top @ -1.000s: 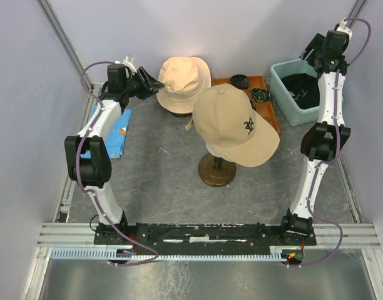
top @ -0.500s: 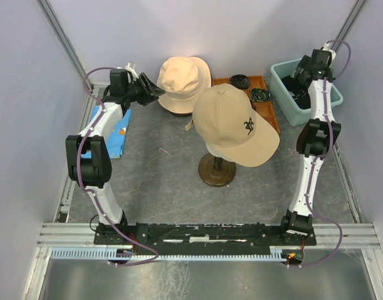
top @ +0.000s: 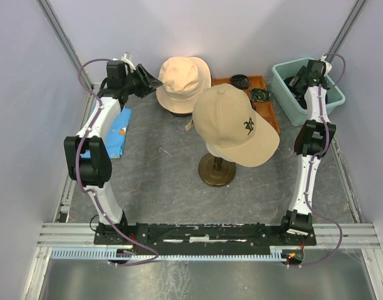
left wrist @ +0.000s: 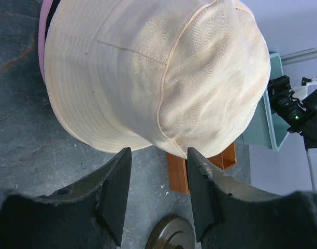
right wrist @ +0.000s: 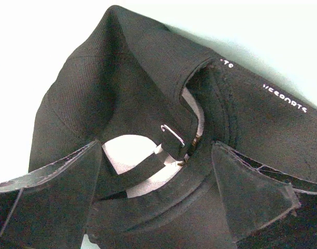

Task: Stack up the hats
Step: Pick up the hat from the bin.

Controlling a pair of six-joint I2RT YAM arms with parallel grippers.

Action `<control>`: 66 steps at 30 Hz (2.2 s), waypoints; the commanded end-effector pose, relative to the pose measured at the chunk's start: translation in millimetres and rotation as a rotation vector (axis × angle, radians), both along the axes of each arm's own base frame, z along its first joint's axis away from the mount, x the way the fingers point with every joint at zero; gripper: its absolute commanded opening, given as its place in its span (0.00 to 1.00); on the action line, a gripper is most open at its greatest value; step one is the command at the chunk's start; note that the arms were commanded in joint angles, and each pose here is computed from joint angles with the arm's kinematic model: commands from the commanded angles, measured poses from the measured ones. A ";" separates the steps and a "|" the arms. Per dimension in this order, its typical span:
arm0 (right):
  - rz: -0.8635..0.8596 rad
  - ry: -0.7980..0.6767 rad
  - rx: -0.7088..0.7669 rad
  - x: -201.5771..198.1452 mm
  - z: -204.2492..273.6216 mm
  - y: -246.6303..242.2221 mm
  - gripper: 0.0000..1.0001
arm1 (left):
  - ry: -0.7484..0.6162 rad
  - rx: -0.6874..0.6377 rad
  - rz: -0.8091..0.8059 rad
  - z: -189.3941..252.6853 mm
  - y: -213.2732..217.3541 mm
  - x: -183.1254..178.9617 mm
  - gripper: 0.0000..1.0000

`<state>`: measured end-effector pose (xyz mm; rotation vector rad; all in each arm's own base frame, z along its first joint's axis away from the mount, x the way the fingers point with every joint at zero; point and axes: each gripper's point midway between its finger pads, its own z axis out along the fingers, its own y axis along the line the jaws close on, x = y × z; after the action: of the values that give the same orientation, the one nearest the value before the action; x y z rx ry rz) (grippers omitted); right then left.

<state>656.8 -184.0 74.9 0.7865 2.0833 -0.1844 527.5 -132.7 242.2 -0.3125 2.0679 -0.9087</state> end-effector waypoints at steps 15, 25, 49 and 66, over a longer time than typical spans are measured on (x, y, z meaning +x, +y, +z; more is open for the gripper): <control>-0.084 -0.051 0.101 7.2 -31.3 -18.5 0.55 | -0.049 0.046 0.026 13.9 13.2 21.2 0.54; -0.044 -0.094 0.163 15.9 -27.1 -7.0 0.00 | -0.038 0.048 0.025 10.2 13.4 20.1 0.53; 0.183 -0.732 0.191 24.2 268.5 20.1 0.00 | -0.065 0.011 0.016 15.2 9.5 5.4 0.53; 0.282 -0.964 0.232 -46.6 425.0 69.4 0.00 | -0.276 0.053 -0.159 105.7 -10.3 -29.1 0.54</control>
<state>659.3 -150.4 374.4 0.6843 1.4676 0.4419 517.5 -133.7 251.4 -0.2417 2.0672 -0.9347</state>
